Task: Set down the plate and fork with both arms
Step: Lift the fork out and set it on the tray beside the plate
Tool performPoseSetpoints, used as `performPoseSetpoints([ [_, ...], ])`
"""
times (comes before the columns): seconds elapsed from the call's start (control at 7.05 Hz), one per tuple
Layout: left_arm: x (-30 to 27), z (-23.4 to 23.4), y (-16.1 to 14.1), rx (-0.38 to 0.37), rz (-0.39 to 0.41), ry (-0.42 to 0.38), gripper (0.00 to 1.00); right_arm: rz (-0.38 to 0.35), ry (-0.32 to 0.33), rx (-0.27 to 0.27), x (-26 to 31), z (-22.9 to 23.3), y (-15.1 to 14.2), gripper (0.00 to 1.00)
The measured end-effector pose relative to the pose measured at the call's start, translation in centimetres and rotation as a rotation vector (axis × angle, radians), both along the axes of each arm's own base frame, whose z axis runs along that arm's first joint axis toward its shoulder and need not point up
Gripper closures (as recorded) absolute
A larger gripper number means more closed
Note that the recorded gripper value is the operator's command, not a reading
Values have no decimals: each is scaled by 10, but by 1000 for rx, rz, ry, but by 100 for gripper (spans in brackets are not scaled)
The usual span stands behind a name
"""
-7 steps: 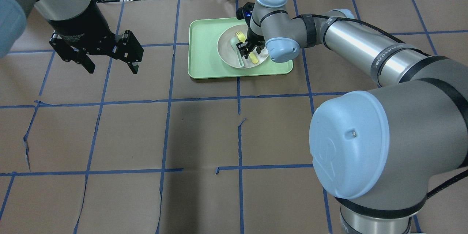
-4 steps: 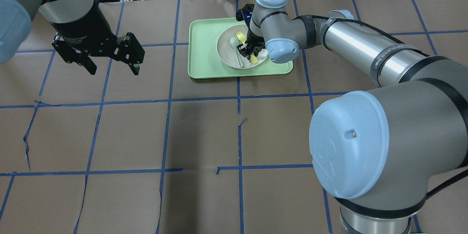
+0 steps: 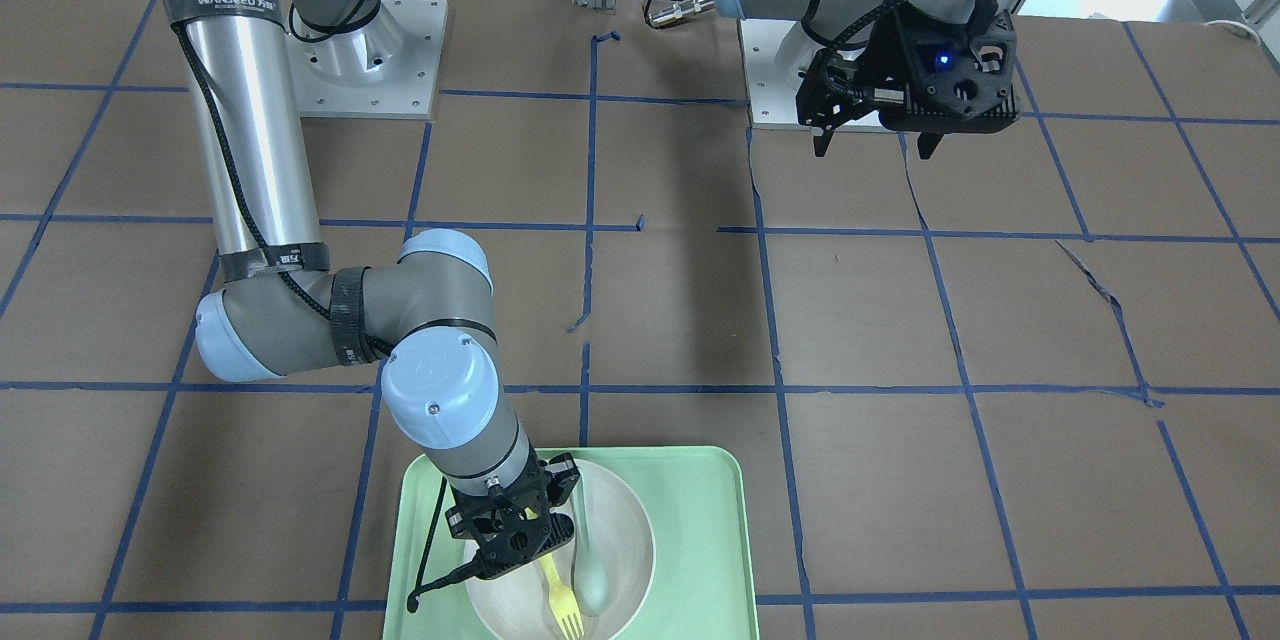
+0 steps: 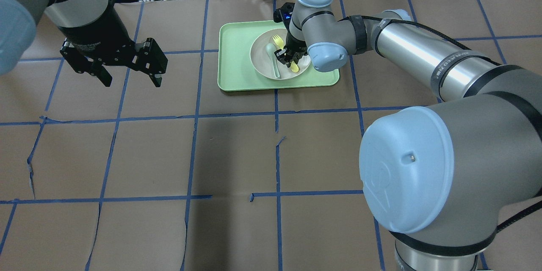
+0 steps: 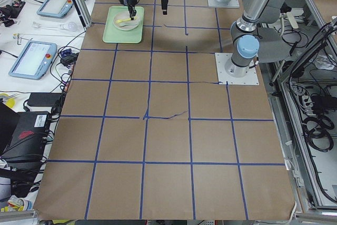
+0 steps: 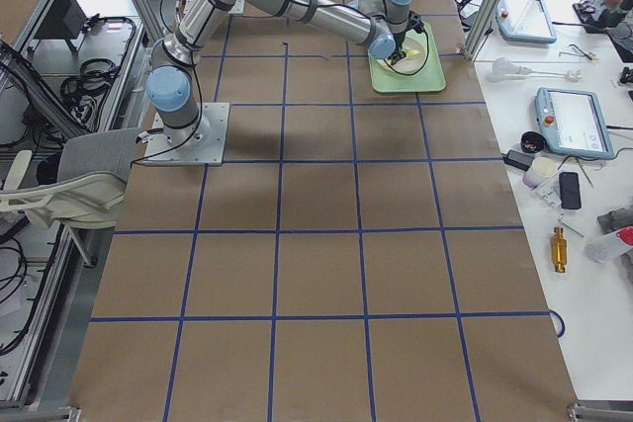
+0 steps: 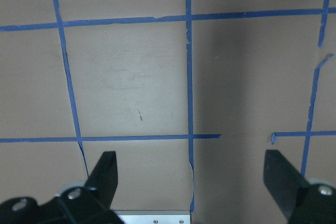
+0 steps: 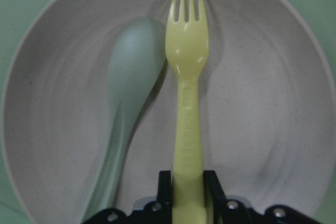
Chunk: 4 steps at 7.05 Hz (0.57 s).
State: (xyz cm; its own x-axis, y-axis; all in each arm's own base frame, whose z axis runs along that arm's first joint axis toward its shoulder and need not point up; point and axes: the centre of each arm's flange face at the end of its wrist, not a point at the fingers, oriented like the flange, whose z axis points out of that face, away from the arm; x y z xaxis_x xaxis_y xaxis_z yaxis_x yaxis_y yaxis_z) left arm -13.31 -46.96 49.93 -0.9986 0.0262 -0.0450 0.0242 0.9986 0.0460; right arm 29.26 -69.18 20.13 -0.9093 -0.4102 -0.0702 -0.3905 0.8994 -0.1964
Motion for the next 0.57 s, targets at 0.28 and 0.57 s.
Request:
performPoseSetpoints([
  [0.28,0,0,0,0,0,1,0,-115,-1,-28,-4,29,0,86],
  [0.57,0,1,0,-3,1,1,0,-289,3,-28,-18,38,0,86],
])
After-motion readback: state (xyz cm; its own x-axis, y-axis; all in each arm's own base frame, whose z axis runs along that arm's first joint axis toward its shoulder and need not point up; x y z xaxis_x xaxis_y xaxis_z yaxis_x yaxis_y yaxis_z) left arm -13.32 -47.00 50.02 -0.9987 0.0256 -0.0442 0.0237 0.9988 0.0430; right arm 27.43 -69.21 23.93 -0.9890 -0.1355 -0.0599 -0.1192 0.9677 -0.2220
